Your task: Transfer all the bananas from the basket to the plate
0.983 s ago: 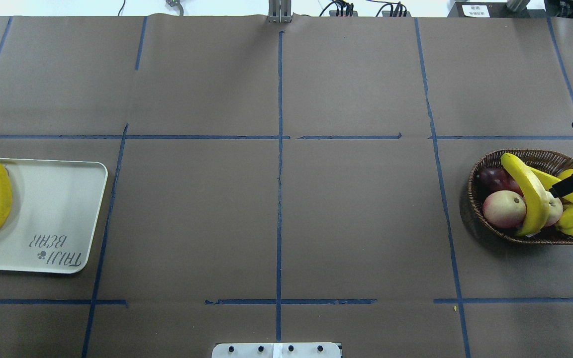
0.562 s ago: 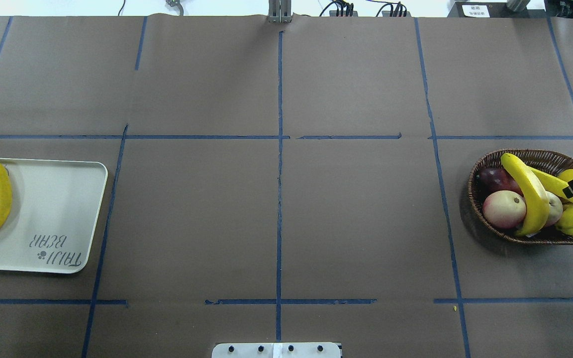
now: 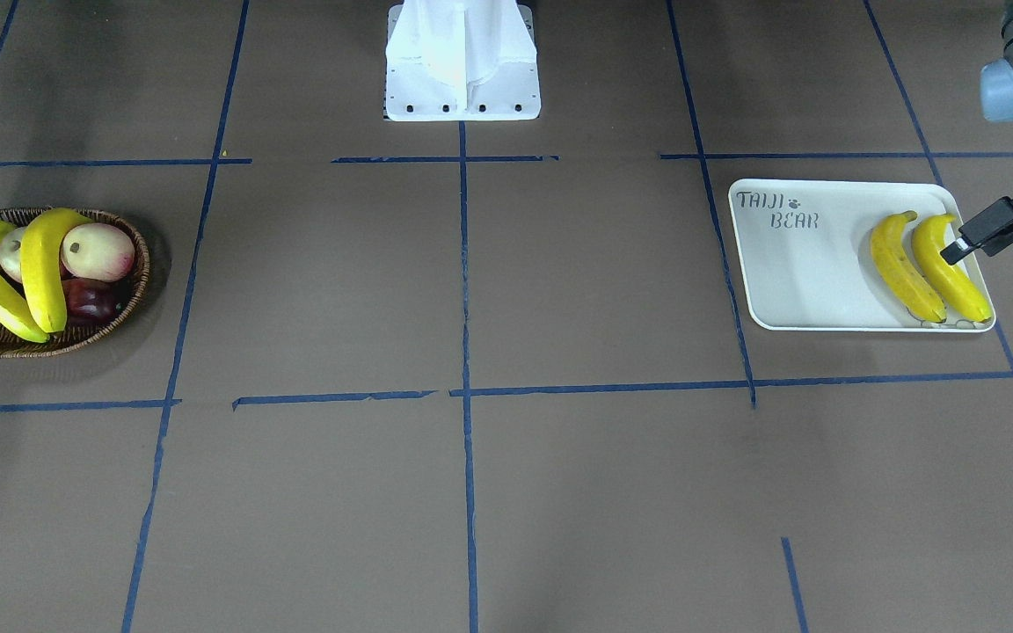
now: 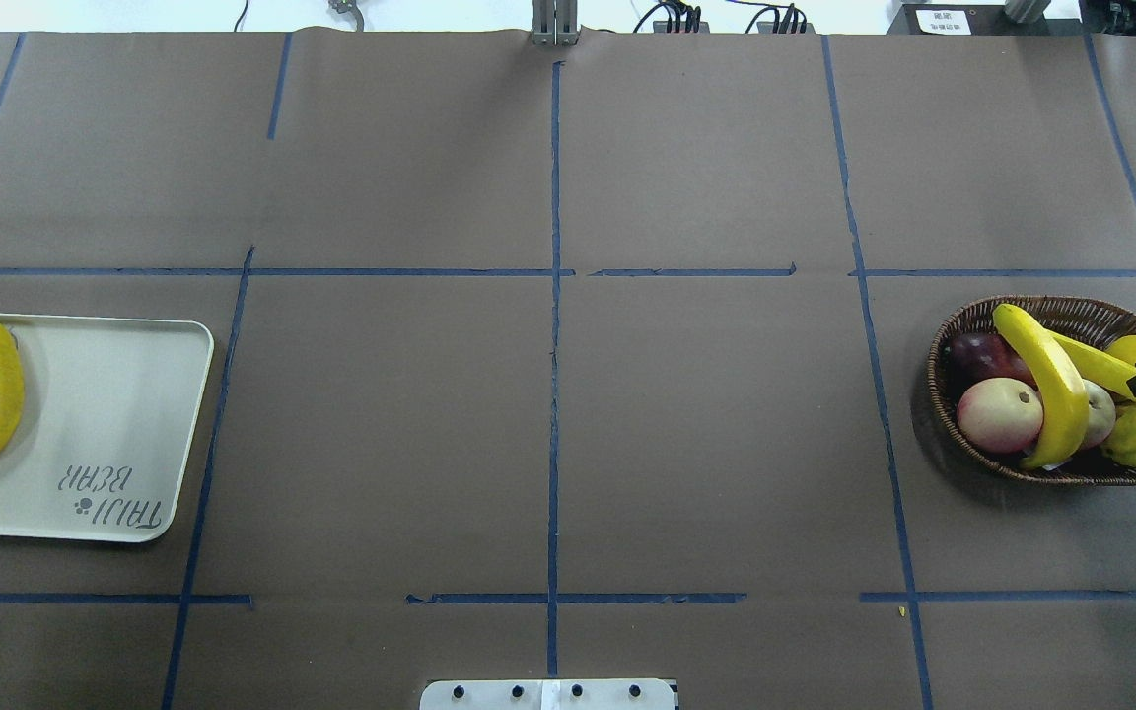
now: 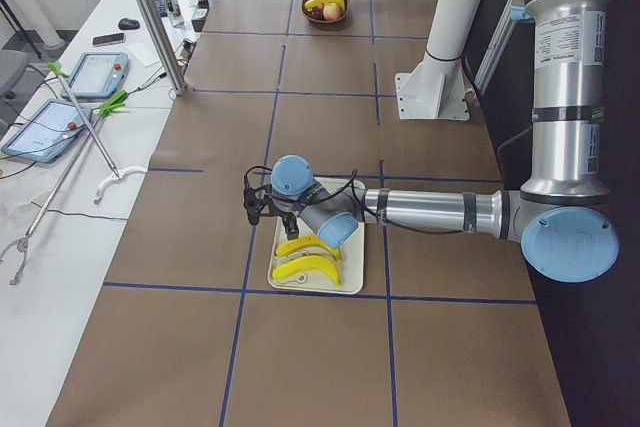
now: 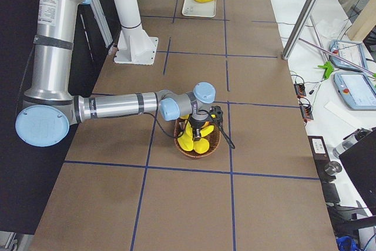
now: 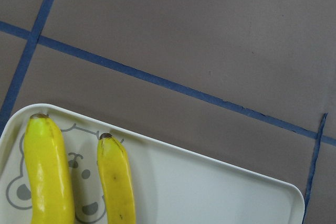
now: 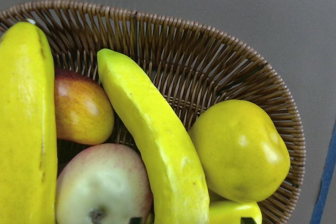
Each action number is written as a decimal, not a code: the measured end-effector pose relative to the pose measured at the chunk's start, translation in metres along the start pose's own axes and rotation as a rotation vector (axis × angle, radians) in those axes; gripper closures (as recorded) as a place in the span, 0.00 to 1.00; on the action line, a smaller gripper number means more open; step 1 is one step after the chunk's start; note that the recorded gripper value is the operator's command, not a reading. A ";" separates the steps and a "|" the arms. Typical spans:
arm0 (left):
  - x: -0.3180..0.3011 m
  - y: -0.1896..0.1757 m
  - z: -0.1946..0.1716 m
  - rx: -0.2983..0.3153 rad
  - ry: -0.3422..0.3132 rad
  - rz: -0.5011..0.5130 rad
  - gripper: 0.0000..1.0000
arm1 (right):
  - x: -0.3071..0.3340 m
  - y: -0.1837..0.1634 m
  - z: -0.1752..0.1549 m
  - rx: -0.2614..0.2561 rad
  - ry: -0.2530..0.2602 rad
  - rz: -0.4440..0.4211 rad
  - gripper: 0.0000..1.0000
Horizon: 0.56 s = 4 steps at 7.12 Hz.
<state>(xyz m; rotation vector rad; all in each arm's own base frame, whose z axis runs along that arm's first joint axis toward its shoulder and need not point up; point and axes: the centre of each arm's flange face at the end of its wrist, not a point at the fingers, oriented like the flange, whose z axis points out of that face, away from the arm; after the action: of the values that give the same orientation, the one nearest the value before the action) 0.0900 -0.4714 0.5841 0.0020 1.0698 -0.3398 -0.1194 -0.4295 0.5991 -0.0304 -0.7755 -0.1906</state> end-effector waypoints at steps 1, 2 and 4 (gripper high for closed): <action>0.000 0.000 0.000 0.000 0.000 0.000 0.00 | -0.004 0.000 0.003 -0.005 0.003 -0.009 0.38; 0.000 0.000 0.000 0.000 0.000 -0.001 0.00 | -0.008 0.001 0.007 -0.012 0.006 -0.020 0.38; -0.002 0.001 0.000 -0.001 -0.002 -0.003 0.00 | -0.012 0.005 0.015 -0.031 0.011 -0.033 0.54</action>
<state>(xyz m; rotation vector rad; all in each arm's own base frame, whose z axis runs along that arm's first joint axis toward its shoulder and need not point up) 0.0897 -0.4704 0.5856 -0.0007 1.0681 -0.3423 -0.1377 -0.4206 0.6016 -0.0458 -0.7622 -0.2336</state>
